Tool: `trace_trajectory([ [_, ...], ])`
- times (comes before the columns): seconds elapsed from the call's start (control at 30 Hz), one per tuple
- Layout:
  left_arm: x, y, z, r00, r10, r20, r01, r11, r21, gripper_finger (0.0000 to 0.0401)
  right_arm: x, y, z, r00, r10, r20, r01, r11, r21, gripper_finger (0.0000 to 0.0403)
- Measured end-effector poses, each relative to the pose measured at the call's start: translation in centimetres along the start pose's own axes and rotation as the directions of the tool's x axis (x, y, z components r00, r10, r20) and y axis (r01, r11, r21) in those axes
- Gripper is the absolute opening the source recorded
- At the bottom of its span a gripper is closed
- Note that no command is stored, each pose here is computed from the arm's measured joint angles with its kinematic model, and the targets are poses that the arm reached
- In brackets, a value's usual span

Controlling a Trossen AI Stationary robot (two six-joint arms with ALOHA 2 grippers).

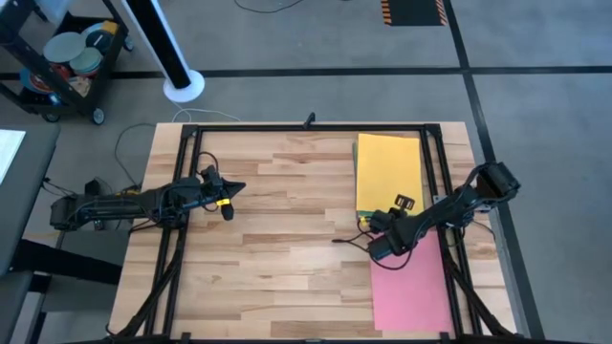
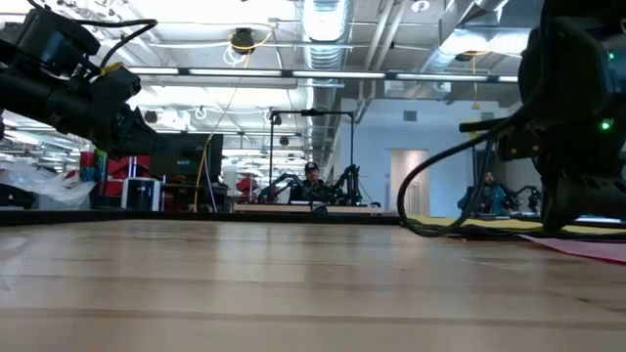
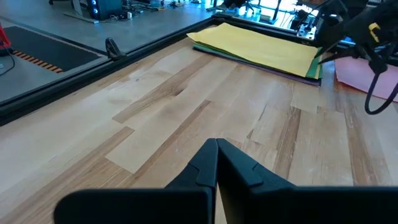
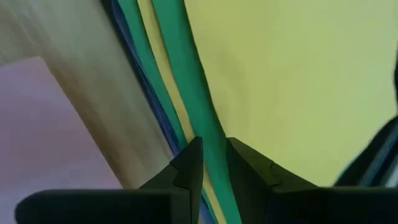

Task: Organize paper
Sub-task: Move the yellow paper to the top center of the table

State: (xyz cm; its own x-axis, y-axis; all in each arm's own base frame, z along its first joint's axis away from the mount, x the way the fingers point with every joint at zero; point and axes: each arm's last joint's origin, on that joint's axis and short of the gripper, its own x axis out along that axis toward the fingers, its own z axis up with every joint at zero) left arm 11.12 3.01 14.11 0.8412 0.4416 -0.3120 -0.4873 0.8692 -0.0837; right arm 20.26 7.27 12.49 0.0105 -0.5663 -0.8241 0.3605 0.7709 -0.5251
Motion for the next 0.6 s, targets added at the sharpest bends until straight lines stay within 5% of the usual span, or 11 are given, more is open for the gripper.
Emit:
trace_trajectory([
  [0.6, 0.00, 0.00, 0.00, 1.000, 0.000, 0.000, 0.000, 1.000, 0.000, 0.0000, 0.09, -0.21, 0.00, 0.999, -0.037, 0.022, 0.037, 0.999, 0.002, 0.0070],
])
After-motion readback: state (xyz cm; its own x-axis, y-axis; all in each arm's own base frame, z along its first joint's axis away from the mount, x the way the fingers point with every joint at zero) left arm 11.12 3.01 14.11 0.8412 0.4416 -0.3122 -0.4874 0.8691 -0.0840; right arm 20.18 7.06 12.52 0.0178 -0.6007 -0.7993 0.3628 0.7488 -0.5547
